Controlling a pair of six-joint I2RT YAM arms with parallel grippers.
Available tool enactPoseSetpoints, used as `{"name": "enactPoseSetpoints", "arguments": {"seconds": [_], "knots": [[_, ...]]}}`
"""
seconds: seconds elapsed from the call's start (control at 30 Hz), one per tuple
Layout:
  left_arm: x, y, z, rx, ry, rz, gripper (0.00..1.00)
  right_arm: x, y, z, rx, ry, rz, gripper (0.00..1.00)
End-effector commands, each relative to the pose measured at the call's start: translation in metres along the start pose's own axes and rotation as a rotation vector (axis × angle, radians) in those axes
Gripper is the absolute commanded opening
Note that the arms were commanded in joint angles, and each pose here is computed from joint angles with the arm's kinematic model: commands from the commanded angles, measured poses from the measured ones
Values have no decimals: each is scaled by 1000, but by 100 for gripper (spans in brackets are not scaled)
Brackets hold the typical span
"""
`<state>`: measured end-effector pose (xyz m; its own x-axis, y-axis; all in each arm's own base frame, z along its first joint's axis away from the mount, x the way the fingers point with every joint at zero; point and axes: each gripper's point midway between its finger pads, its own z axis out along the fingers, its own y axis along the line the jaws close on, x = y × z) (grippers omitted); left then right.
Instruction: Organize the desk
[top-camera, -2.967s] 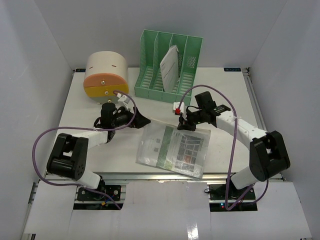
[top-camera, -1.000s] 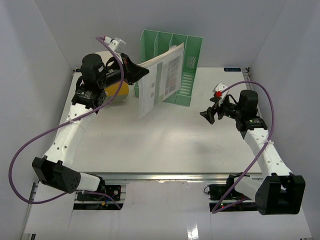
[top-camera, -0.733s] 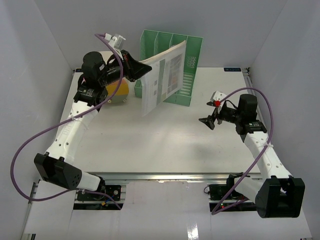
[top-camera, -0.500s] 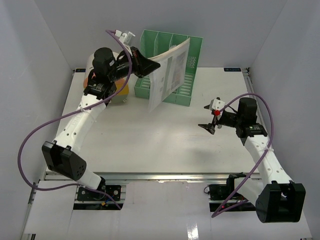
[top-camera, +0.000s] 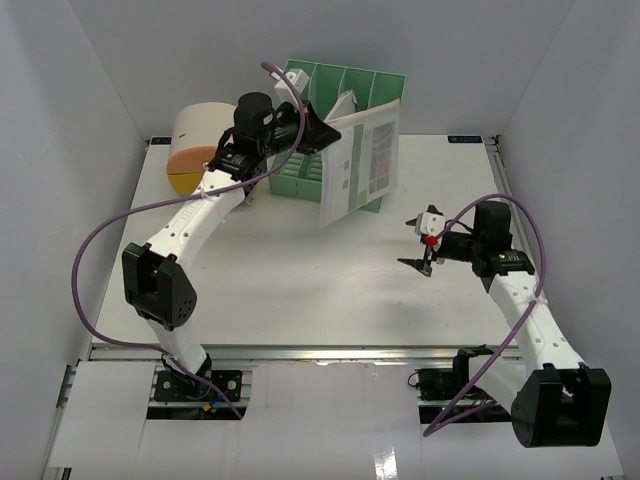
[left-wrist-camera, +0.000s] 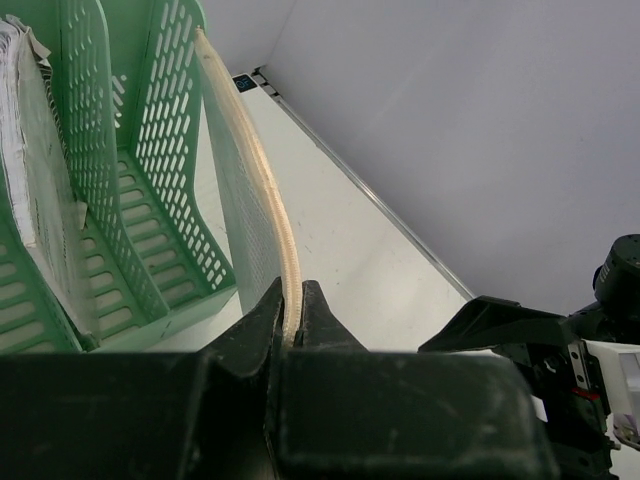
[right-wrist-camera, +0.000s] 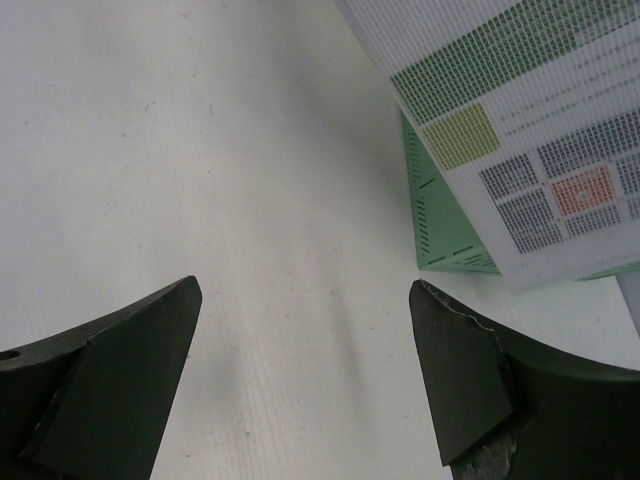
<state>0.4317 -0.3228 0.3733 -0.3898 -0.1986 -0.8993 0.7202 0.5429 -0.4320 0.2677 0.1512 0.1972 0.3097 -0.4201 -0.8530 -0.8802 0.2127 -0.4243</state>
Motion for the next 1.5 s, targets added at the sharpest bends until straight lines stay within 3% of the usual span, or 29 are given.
{"name": "enactPoseSetpoints", "arguments": {"seconds": [0.0, 0.37, 0.67, 0.97, 1.2, 1.4, 1.47], "knots": [[-47, -17, -10, -13, -121, 102, 0, -18, -9, -3, -51, -6, -130, 91], [-88, -54, -43, 17, -209, 176, 0, -3, -5, 1, -57, 11, -97, 92], [-68, -42, -33, 7, -148, 156, 0, -6, -11, -1, -41, 23, -107, 92], [-22, -30, -2, 50, -35, 87, 0, -8, -16, 2, -57, 33, -120, 92], [-21, -35, 5, 58, -41, 92, 0, -10, -22, 5, -60, 40, -144, 91], [-11, -22, 23, 14, -32, 51, 0, -31, -35, 40, 6, 70, -259, 91], [-12, -14, 28, -25, -48, 20, 0, -43, -48, 60, 68, 109, -368, 95]]}}
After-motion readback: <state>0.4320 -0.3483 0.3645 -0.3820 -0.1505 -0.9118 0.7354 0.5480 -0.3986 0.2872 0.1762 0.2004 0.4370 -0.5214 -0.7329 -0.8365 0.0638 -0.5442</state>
